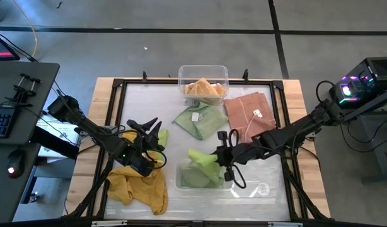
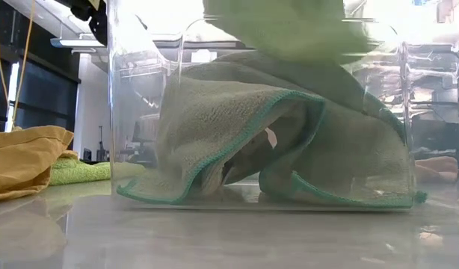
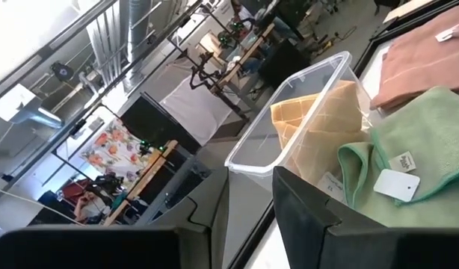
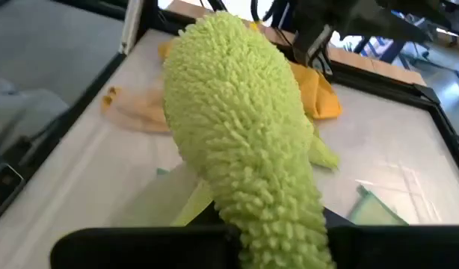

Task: Sort towels by color in basket
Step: Put the top light green towel into the bottom transparent bin

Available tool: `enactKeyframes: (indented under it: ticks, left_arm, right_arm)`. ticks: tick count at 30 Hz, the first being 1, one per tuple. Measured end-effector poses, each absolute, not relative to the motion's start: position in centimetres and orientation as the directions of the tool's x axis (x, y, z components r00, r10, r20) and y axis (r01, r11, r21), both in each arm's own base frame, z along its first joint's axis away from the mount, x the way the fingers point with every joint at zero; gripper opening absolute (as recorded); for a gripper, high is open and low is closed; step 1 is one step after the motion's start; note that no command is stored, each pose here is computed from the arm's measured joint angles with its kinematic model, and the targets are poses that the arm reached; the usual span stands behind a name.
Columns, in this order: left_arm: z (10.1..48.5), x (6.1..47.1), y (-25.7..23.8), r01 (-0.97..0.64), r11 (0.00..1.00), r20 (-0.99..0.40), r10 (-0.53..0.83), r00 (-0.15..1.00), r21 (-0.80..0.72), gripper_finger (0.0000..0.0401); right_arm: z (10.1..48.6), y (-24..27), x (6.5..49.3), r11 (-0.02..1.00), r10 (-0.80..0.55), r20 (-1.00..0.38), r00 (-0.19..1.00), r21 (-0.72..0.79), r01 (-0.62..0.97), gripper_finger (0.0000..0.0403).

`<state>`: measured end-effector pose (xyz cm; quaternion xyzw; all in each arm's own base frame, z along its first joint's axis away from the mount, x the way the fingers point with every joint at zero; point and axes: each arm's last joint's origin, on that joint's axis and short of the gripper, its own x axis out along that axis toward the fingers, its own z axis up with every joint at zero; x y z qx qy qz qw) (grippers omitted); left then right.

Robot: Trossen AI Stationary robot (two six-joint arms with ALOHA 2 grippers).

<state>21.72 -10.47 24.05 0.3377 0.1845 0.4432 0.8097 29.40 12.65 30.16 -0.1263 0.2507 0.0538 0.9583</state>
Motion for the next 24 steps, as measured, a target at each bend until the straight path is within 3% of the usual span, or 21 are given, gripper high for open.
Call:
enactKeyframes:
  ticks: [4,9,13,18,24]
  left_arm:
    - [24.0,21.7,-10.5,-0.594,0.38,0.001,0.842,0.539,0.71,0.009]
    - [24.0,21.7,-10.5,-0.594,0.38,0.0,0.842,0.539,0.709,0.009]
    - [24.1,21.7,-10.5,-0.602,0.385,0.0,0.842,0.539,0.7,0.009]
    - [24.1,21.7,-10.5,-0.602,0.385,0.0,0.842,0.539,0.699,0.009]
    - [24.1,21.8,-10.5,-0.603,0.386,0.0,0.843,0.539,0.698,0.009]
  right_arm:
    - [30.9,12.3,29.3,0.959,0.049,-0.544,0.838,-0.21,-0.192,0.0011]
    - [31.7,11.3,29.8,0.96,0.164,-0.597,0.785,-0.084,-0.265,0.0011]
    - [30.1,10.7,31.2,0.945,0.248,-0.652,0.717,-0.002,-0.328,0.0012]
    - [28.1,10.4,32.5,0.94,0.25,-0.699,0.67,0.008,-0.342,0.0012]
    - [27.3,10.3,33.0,0.935,0.242,-0.711,0.66,-0.009,-0.353,0.0059]
